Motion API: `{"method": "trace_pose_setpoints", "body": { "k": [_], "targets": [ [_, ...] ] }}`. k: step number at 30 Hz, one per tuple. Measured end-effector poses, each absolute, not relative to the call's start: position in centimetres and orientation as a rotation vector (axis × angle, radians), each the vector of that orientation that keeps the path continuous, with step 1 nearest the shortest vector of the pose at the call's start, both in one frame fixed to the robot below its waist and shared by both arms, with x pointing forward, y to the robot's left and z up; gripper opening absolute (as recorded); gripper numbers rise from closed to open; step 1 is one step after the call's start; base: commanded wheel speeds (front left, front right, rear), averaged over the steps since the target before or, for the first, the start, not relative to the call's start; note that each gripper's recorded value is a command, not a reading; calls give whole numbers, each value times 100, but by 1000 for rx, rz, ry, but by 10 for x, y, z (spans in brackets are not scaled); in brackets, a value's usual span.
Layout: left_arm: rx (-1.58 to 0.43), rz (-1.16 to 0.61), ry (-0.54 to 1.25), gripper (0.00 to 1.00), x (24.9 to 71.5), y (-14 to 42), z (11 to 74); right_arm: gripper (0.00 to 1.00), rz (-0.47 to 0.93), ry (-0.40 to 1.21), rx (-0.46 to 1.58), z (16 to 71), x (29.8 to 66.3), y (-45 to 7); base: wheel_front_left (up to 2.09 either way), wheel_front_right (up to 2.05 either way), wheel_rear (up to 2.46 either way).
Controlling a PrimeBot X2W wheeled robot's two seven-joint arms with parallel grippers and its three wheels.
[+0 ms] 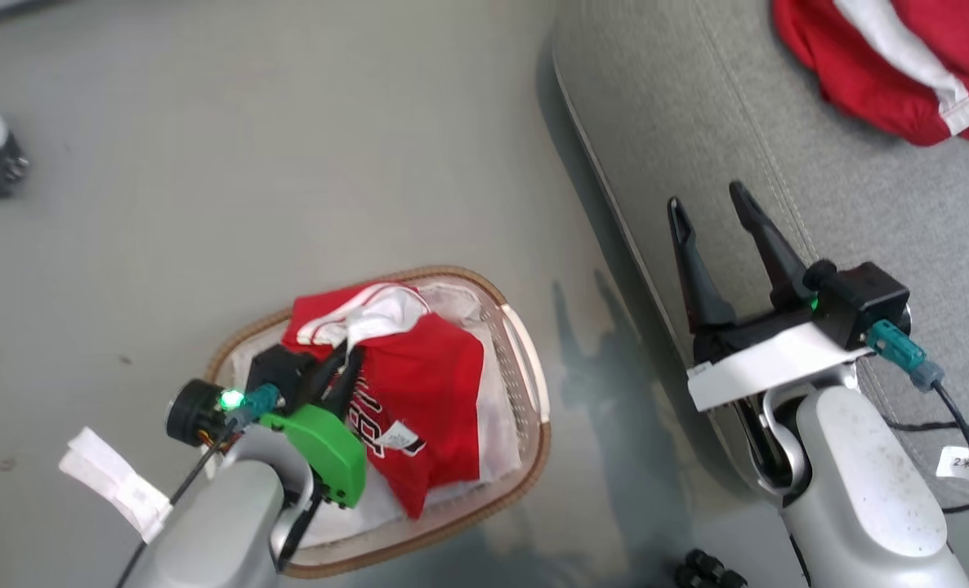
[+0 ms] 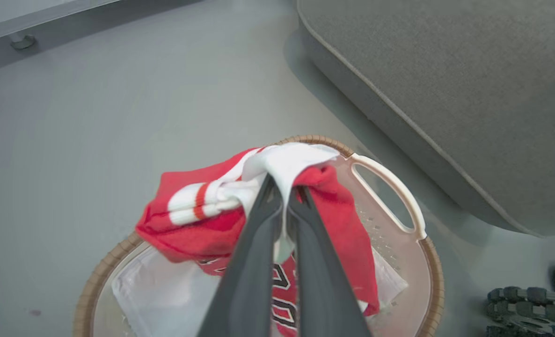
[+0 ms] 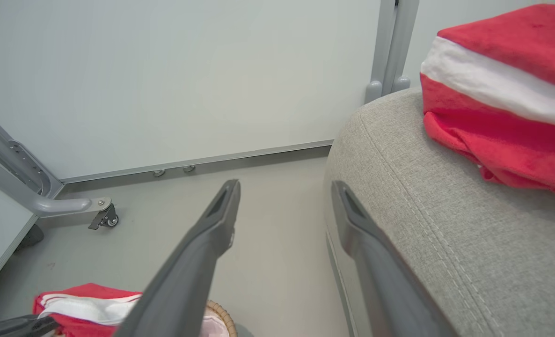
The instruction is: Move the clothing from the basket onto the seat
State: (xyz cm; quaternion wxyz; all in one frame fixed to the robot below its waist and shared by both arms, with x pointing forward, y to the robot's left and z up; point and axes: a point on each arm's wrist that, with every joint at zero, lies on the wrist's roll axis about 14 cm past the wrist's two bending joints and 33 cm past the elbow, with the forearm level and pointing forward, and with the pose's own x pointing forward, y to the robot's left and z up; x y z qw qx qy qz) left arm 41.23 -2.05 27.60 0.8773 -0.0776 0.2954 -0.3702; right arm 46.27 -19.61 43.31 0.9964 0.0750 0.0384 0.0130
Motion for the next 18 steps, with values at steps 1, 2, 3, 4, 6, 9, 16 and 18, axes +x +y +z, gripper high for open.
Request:
{"method": "trace_pose_setpoints", "body": {
  "k": [1, 2, 3, 4, 6, 9, 16, 18],
  "targets": [
    [-173, -759, 593, 0, 412, -19, 285, 100, 29, 72, 152, 436, 460, -194, 0, 0, 0],
    [-182, -744, 571, 0, 414, -18, 294, 100, 34, 67, 155, 439, 459, -192, 0, 0, 0],
    [-194, -725, 541, 0, 417, -16, 305, 100, 37, 63, 158, 442, 456, -190, 0, 0, 0],
    [-204, -706, 515, 0, 418, -13, 315, 100, 40, 61, 160, 444, 453, -189, 0, 0, 0],
    [-208, -683, 469, 0, 418, -8, 331, 100, 42, 57, 165, 447, 447, -186, 0, 0, 0],
    [-219, -641, 388, 0, 420, 1, 360, 100, 58, 41, 169, 456, 442, -180, 0, 0, 0],
    [-244, -540, 180, 0, 427, 27, 430, 100, 106, 11, 184, 472, 427, -162, 0, 0, 0],
    [-249, -523, 106, 0, 430, 33, 455, 100, 121, -2, 188, 478, 424, -156, 0, 0, 0]
  ]
}}
